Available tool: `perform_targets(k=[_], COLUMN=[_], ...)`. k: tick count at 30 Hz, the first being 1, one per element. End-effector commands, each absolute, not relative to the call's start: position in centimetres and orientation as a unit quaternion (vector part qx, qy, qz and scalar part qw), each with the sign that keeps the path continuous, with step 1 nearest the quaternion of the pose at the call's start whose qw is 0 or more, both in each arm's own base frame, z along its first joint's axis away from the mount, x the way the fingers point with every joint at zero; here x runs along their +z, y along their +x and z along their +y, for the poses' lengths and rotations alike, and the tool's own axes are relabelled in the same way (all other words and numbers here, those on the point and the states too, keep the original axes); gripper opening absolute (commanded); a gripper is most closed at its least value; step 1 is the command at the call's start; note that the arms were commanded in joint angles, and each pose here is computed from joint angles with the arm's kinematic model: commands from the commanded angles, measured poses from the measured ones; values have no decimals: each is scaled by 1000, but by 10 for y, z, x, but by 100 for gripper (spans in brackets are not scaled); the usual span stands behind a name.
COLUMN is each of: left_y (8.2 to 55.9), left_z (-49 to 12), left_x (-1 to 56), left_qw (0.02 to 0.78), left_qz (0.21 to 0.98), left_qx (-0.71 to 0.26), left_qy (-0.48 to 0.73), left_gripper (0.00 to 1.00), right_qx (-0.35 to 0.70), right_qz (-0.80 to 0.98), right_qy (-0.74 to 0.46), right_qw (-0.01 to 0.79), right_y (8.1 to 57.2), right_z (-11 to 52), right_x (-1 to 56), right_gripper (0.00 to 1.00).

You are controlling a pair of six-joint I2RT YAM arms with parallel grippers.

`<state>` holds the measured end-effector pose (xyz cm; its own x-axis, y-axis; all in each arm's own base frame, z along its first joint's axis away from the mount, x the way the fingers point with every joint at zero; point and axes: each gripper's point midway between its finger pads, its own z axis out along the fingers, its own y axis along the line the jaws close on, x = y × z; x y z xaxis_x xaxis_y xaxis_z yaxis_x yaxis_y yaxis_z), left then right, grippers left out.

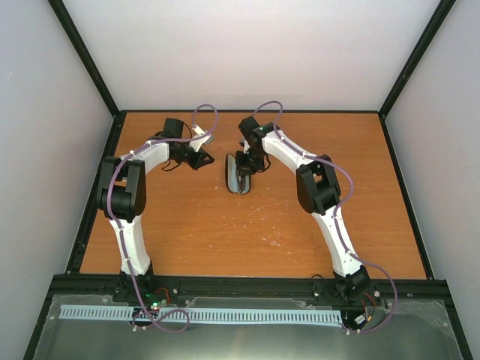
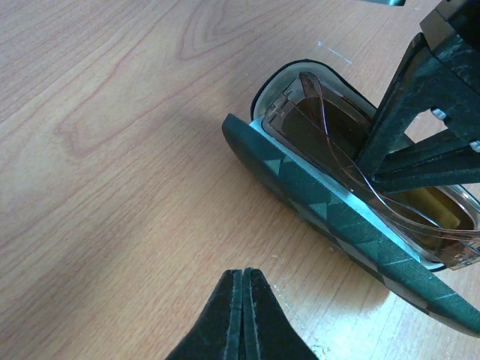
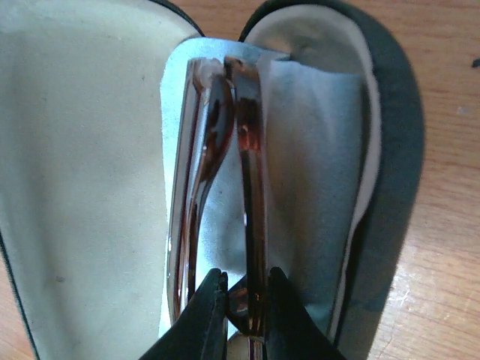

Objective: Organize the sunglasses
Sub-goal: Place the sunglasses in the sunglasses case.

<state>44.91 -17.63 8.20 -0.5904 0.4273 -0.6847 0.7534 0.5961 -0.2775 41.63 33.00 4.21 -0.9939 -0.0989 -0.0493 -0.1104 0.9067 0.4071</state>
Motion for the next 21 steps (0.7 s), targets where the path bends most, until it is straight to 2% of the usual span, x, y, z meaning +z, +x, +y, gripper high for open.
perform_targets(k=[1, 11, 21], left_y=[452, 452, 451], left_z=[-176, -177, -179], left_x=[104, 104, 103], left_qw=[312, 312, 311], left_qz=[836, 835, 834], left_qx=[-284, -288, -294], left_qy=[351, 351, 348], left_gripper=[1, 0, 1], right_qx=[196, 180, 165], right_qz=[979, 982, 984], right_qy=[-53, -51, -50], right_qw=[10, 17, 44], right_y=[415, 418, 429], right_z=[331, 325, 322], right_x=[38, 41, 59], right_gripper=[8, 27, 28])
